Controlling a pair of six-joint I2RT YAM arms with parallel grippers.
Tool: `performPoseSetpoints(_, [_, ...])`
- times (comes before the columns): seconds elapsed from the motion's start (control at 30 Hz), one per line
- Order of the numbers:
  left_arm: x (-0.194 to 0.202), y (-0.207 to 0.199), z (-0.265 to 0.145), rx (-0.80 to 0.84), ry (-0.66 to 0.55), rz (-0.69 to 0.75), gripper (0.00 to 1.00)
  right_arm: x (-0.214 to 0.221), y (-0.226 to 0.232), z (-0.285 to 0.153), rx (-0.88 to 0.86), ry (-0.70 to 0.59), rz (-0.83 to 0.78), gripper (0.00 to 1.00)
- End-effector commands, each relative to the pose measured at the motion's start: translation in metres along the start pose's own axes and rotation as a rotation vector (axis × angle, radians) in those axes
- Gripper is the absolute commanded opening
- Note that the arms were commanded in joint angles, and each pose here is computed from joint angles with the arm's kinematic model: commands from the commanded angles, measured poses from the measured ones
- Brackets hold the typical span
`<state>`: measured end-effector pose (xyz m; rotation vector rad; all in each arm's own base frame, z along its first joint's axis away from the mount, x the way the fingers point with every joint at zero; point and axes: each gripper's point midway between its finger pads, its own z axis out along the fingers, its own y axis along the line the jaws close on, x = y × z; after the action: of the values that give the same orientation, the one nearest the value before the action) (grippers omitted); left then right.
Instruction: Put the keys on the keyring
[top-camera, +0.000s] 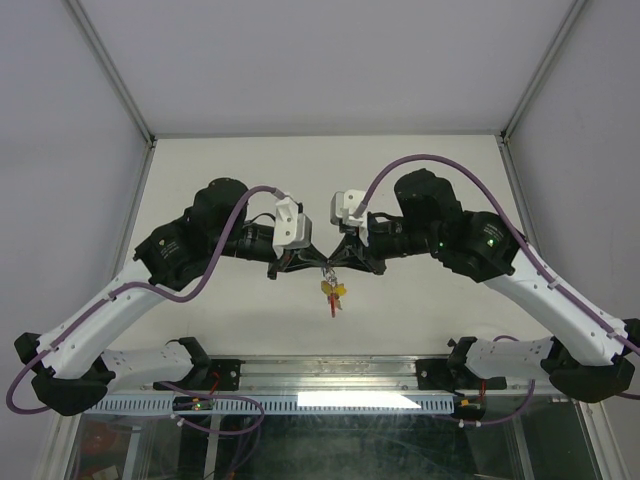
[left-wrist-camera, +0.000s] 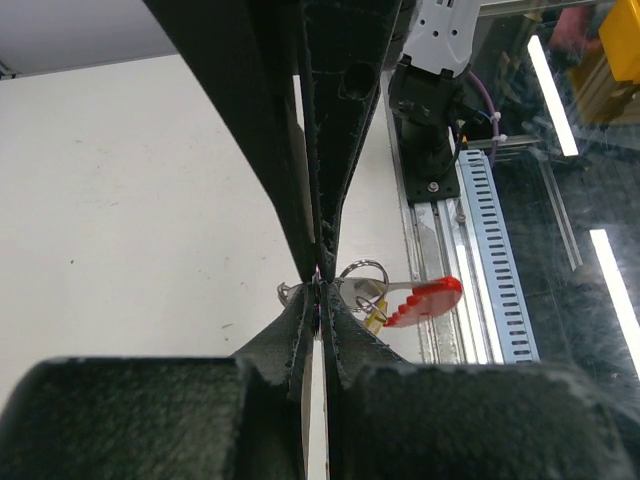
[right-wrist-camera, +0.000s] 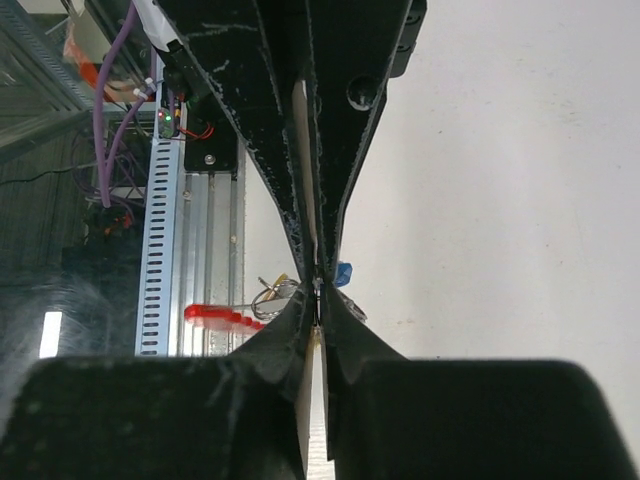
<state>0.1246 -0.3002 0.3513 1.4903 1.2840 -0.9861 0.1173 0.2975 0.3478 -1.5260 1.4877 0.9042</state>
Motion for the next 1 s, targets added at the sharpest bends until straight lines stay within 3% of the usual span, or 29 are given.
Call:
performPoseSetpoints(0.0, [-0.03, 0.001, -0.007, -0.015, -0.074, 0.081, 0.0, -0.02, 0.003, -0.008, -0.003, -0.059, -0.034, 0.02])
performPoseSetpoints(0.13, [-0.034, 0.004, -0.01, -0.04, -0.081, 0.084, 0.01, -0.021, 0.0, -0.009, 0.018, -0.062, -0.025, 0.0])
performPoseSetpoints(0.27, [-0.042, 0.007, -0.018, -0.09, -0.105, 0.099, 0.31, -0.03, -0.004, -0.015, 0.072, -0.129, -0.03, 0.0])
performPoseSetpoints(0.37, [-0.049, 0.009, -0.026, -0.13, -0.123, 0.117, 0.4, -0.04, -0.002, -0.022, 0.088, -0.193, -0.034, 0.0])
performPoseSetpoints(0.97, [-0.06, -0.003, -0.026, -0.078, -0.198, 0.137, 0.41, -0.058, 0.011, -0.033, 0.052, -0.287, -0.047, 0.0])
